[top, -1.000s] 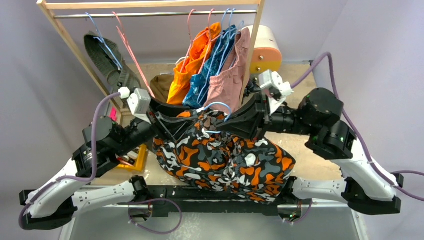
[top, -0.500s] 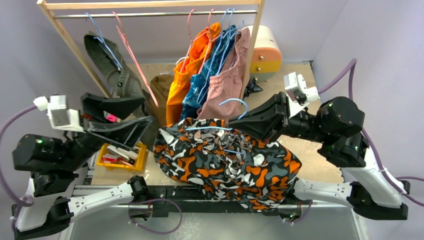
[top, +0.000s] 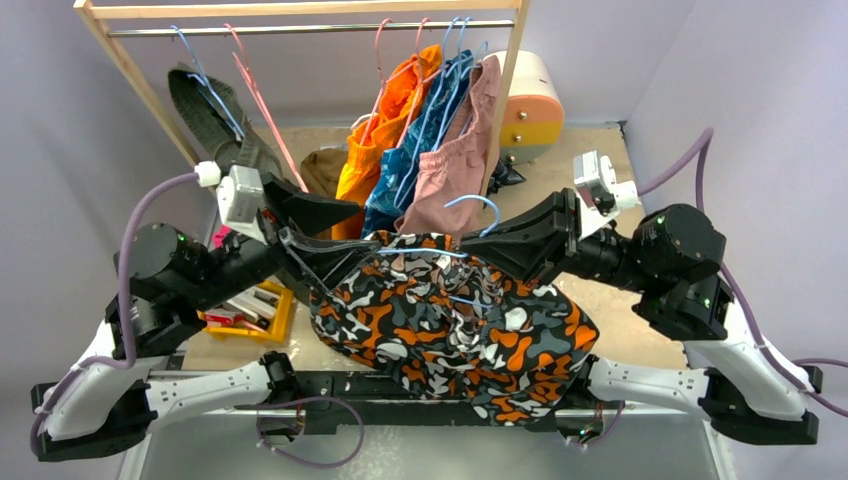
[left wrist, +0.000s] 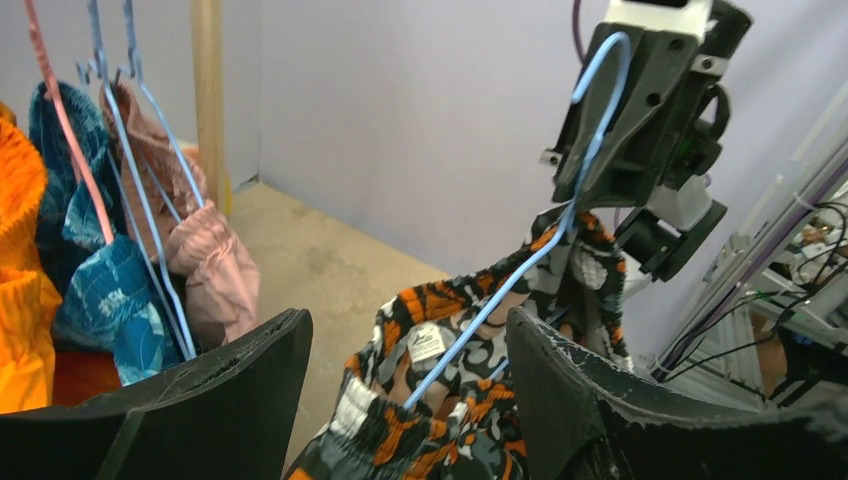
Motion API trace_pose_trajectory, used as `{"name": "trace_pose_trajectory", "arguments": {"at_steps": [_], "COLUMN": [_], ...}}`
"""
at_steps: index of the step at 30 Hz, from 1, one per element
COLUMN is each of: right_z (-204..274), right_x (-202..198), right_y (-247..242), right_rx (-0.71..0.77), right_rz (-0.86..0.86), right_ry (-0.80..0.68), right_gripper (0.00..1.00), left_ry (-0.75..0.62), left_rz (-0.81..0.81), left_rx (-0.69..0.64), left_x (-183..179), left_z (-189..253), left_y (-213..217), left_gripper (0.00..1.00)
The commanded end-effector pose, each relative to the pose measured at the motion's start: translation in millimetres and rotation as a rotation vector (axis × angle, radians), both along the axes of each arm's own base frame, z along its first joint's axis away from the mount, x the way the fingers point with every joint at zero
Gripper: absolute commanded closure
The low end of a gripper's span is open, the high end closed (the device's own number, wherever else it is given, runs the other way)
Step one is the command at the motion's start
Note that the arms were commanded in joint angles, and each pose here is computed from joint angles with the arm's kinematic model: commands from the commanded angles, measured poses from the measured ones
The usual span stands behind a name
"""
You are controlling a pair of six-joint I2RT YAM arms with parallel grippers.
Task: Place the shorts on the hanger
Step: Hang the shorts on the hanger.
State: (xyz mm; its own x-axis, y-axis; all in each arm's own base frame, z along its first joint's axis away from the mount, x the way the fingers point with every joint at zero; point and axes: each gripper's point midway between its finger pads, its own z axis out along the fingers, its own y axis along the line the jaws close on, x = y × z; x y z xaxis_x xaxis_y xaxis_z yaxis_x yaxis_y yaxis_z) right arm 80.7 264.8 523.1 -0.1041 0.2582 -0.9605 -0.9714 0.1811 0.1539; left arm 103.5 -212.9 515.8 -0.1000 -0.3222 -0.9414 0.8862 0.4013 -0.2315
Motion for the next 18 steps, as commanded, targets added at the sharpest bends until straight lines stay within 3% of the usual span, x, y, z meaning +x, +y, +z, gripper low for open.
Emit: {"name": "trace_pose_trajectory", "arguments": {"at_steps": [1,10,18], "right_z": [32,26,26], "right_x": [-5,-6,-14], "right_y": [-21,-23,-25], "right_rx": [0.145,0.147,0.137], "right_rz": [-0.033,-0.032,0.002], "right_ry": [-0.038,-0.033,-0.044], "right_gripper": [1.0,1.0,1.0], "left_ry": [0.006,-0.082,-0.121], "left_rz": [0.049,-0.044,-0.109], "left_rx": [-0.015,0.096,0.238], "left_x": [1,-6,-21], "left_z": [7,2,-27], "left_y": [16,-5,3], "left_gripper": [0.31,0.31,0.35]}}
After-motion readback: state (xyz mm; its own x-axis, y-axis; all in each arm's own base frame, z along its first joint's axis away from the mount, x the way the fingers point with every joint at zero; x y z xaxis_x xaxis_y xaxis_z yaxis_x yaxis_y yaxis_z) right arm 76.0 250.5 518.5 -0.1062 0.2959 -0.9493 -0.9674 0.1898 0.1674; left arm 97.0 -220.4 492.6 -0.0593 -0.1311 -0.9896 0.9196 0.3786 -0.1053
